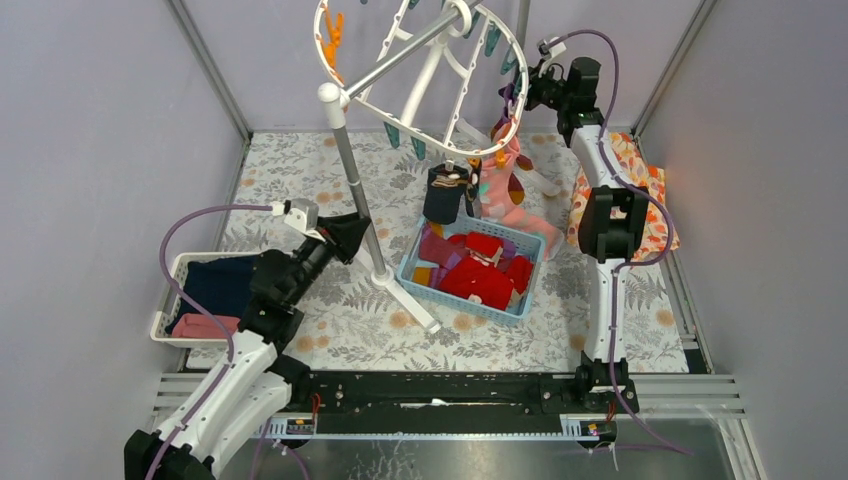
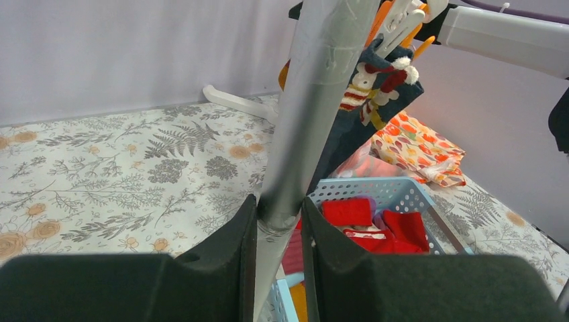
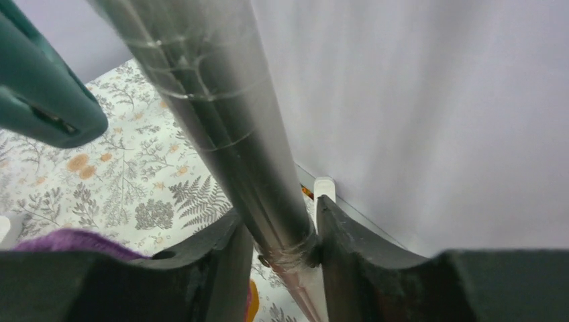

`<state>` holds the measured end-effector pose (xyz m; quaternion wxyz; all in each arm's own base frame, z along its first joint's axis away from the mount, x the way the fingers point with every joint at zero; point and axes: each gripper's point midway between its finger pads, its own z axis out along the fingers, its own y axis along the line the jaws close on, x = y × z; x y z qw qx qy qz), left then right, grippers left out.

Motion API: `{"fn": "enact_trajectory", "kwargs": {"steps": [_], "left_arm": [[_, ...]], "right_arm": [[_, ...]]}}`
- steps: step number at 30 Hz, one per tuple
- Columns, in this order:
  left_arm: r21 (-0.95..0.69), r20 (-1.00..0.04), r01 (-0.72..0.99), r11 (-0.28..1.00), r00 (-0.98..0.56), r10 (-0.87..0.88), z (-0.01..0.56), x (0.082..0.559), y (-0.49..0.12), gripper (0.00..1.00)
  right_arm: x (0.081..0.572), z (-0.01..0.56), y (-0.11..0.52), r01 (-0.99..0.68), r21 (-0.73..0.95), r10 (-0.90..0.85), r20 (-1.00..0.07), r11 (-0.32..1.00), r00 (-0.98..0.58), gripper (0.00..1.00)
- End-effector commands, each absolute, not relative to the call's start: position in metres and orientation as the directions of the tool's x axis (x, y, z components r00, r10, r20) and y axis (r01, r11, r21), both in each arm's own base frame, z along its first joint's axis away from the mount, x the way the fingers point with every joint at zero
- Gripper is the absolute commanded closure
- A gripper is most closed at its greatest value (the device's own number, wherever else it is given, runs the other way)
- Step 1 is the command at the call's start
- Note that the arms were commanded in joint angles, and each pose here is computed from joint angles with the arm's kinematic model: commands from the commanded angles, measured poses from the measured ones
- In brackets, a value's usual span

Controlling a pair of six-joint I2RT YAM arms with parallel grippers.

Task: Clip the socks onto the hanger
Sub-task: Adjust the clothesline at the center of the board.

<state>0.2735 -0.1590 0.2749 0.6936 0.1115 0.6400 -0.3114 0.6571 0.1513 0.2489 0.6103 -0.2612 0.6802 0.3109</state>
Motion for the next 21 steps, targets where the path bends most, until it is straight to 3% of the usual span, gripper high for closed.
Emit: {"fn": "enact_trajectory", "kwargs": {"steps": [1, 5, 8, 11, 15, 21], "left_arm": [[-0.283, -0.944, 0.592, 0.755, -0.031, -0.329, 0.278, 0.268, -0.166, 1.0], [-0.294, -0.943, 0.541, 0.788, -0.031, -0.33, 0.275, 0.271, -0.157, 0.98], [-0.299, -0.942, 0.523, 0.798, -0.029, -0.334, 0.274, 0.27, -0.153, 0.85], [-0.298, -0.941, 0.517, 0.802, -0.019, -0.338, 0.277, 0.267, -0.149, 0.72], [-0.29, -0.938, 0.512, 0.809, 0.015, -0.346, 0.288, 0.261, -0.144, 0.53], [-0.283, -0.935, 0.517, 0.808, 0.041, -0.353, 0.302, 0.257, -0.141, 0.45]], "right_arm": [[0.632, 0.291, 0.212, -0.839, 0.103, 0.083, -0.994, 0.534, -0.07, 0.49], [0.627, 0.29, 0.195, -0.822, 0.088, 0.035, -0.996, 0.563, -0.082, 0.34], [0.619, 0.288, 0.167, -0.783, 0.086, 0.011, -0.995, 0.616, -0.101, 0.17], [0.605, 0.294, 0.136, -0.754, 0.061, -0.014, -0.996, 0.654, -0.092, 0.06], [0.578, 0.307, 0.1, -0.726, 0.009, -0.059, -0.996, 0.687, -0.068, 0.0], [0.542, 0.306, 0.088, -0.728, -0.016, -0.144, -0.983, 0.686, -0.114, 0.0]]}}
